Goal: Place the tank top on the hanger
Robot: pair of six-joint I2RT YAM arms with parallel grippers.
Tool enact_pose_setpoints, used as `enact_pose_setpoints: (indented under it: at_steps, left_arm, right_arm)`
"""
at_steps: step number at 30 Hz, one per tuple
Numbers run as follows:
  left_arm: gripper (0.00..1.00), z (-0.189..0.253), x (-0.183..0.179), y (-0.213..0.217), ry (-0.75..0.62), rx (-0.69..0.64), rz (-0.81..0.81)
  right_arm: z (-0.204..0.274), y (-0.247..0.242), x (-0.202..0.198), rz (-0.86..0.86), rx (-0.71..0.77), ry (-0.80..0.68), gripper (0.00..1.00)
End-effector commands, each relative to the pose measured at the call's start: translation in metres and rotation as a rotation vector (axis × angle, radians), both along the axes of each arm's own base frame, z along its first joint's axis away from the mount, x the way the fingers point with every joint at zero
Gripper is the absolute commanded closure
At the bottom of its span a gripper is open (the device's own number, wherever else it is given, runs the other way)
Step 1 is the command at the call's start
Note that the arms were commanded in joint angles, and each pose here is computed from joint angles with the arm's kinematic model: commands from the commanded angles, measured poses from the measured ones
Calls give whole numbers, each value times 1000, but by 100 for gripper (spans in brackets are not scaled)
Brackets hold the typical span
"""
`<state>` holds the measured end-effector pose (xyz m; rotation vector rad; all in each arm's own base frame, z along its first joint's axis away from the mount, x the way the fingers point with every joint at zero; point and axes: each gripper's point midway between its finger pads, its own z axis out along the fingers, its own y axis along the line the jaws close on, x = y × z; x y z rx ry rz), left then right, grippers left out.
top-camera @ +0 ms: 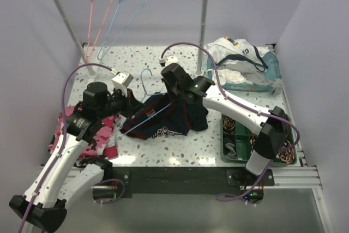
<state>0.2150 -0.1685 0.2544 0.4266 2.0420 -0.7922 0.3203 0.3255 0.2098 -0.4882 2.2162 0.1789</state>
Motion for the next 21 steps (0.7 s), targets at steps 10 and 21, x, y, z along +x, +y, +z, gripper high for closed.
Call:
enact_pose_setpoints:
  at_steps: [10, 21]
  left_arm:
    - [100, 8, 40, -67, -276, -222, -97]
    - [100, -12, 54, -101, -309, -242, -148]
  right_arm:
    - [60, -28, -20, -15, 171, -135, 100]
    - [57, -40, -21, -43, 176, -174, 94]
